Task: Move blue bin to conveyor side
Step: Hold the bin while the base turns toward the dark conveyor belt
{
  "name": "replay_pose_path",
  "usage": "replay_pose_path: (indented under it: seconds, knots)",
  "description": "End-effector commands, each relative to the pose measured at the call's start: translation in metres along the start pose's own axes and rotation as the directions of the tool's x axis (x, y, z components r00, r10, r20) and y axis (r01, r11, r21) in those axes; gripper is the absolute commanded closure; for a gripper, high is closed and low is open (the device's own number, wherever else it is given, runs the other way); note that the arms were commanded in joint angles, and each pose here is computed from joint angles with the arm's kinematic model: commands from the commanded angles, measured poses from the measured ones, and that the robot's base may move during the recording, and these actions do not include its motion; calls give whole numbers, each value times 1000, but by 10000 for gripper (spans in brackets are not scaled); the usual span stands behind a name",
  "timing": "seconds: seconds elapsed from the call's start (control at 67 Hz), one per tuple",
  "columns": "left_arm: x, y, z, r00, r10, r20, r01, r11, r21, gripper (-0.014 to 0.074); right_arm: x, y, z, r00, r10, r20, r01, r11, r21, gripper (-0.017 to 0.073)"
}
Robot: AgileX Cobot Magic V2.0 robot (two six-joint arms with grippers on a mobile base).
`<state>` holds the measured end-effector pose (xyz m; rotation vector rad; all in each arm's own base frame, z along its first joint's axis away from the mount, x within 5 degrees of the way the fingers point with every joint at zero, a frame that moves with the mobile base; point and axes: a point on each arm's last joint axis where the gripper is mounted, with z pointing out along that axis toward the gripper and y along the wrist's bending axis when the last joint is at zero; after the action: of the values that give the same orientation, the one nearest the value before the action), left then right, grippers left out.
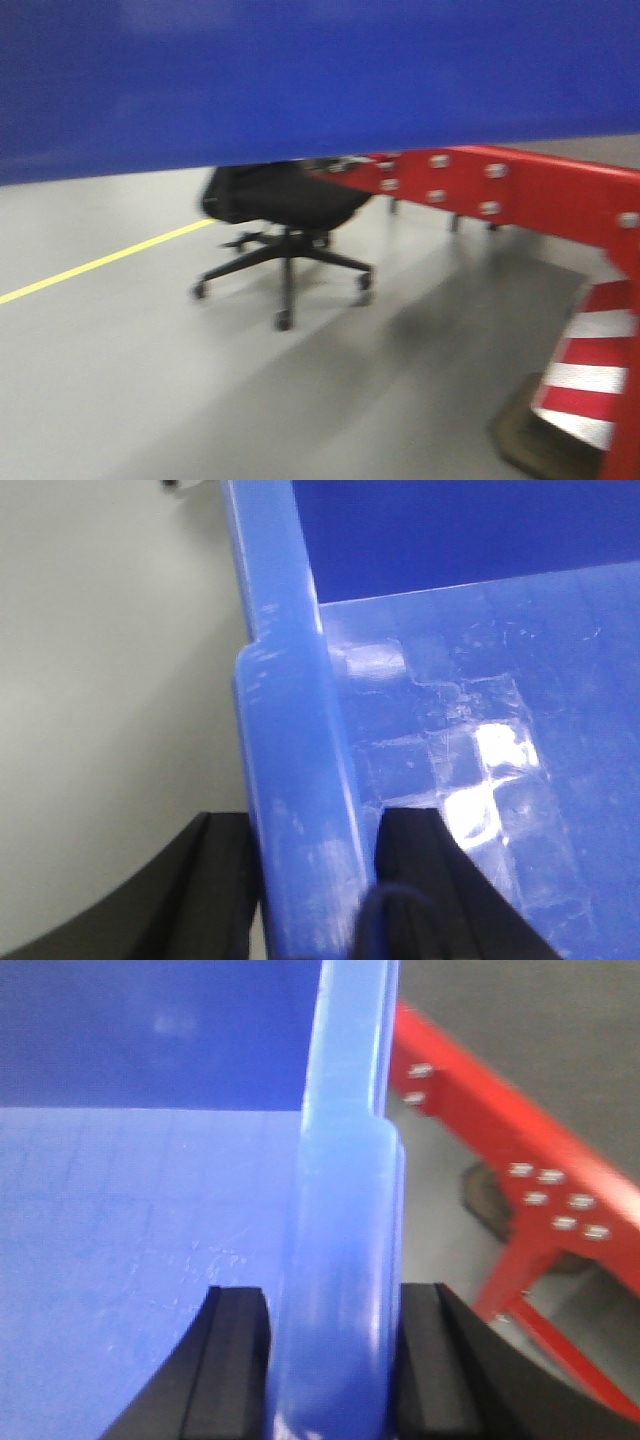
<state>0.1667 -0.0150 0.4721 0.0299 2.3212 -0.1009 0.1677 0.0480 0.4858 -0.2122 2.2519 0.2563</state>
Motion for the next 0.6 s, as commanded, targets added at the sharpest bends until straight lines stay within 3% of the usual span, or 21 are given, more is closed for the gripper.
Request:
replay_pose_path:
  seconds: [0.0, 0.582]
  knots:
    - [-7, 2, -11, 994, 33, 108, -29, 999, -32, 603, -11, -5, -15, 989, -45, 144, 36, 997, 61, 637]
    - [-7, 3, -11, 993, 36, 109, -31, 999, -40, 603, -11, -5, -15, 988, -45, 146, 36, 997, 61, 637]
